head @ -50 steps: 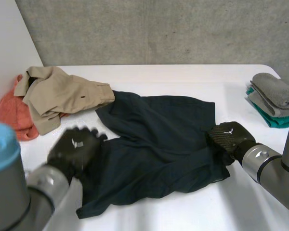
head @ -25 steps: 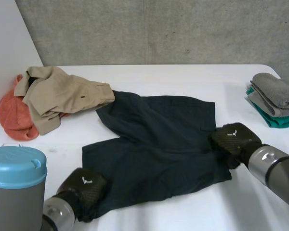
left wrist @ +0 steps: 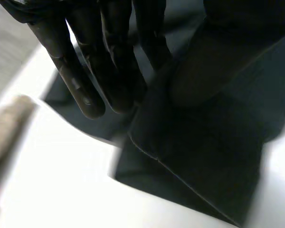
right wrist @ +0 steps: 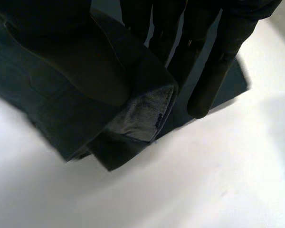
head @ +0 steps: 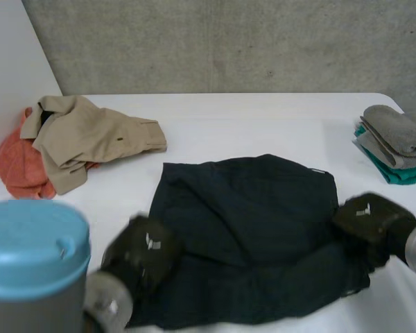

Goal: Fold the laundry.

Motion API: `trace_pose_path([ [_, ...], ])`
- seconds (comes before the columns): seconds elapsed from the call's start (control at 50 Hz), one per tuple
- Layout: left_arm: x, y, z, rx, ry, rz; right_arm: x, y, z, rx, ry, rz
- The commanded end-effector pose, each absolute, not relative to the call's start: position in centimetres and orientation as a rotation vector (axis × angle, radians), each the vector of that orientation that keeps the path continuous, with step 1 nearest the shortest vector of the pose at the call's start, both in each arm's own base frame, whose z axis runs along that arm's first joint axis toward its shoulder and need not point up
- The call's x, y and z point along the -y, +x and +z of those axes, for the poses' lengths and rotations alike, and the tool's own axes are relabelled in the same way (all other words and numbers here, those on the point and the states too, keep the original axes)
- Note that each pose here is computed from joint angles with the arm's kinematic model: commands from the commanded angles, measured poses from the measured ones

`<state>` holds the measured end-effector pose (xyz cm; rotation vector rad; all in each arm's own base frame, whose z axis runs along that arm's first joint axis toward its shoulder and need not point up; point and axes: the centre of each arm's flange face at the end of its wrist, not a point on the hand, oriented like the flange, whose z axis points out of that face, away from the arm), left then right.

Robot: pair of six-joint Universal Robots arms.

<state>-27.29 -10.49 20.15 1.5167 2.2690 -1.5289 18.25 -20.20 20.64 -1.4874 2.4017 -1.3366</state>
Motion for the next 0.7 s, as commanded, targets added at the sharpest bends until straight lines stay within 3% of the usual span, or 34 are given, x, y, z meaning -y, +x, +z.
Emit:
trace_pose_path([
  [0.02, 20.1, -31.5, 21.0, -1.922, 1.316, -1.844, 25.0, 18.9, 20.6, -2.378, -1.304, -1.631],
  [0.08, 24.4, -33.3, 20.7, -1.83, 1.234, -1.94, 27.1, 18.9, 20.1, -2.411, -1.253, -1.714],
  [0.22, 30.9, -37.1, 17.9, -1.75, 1.222, -2.056, 32.1, 20.2, 19.1, -2.381, -1.198, -1.96],
  [0.38, 36.1, -37.6, 15.7, -1.675, 1.111, -2.145, 36.8, 22.5, 16.8, -2.252, -1.156, -2.157],
  [0.56, 37.3, -38.3, 14.9, -1.57, 1.023, -2.259, 40.0, 24.6, 14.2, -2.144, -1.122, -2.278],
  [0.66, 35.7, -39.0, 14.7, -1.573, 1.068, -2.26, 40.0, 24.3, 16.9, -2.119, -0.997, -2.333],
  [0.7, 34.6, -39.2, 16.6, -1.553, 1.055, -2.301, 39.3, 23.8, 18.7, -2.123, -0.946, -2.332],
])
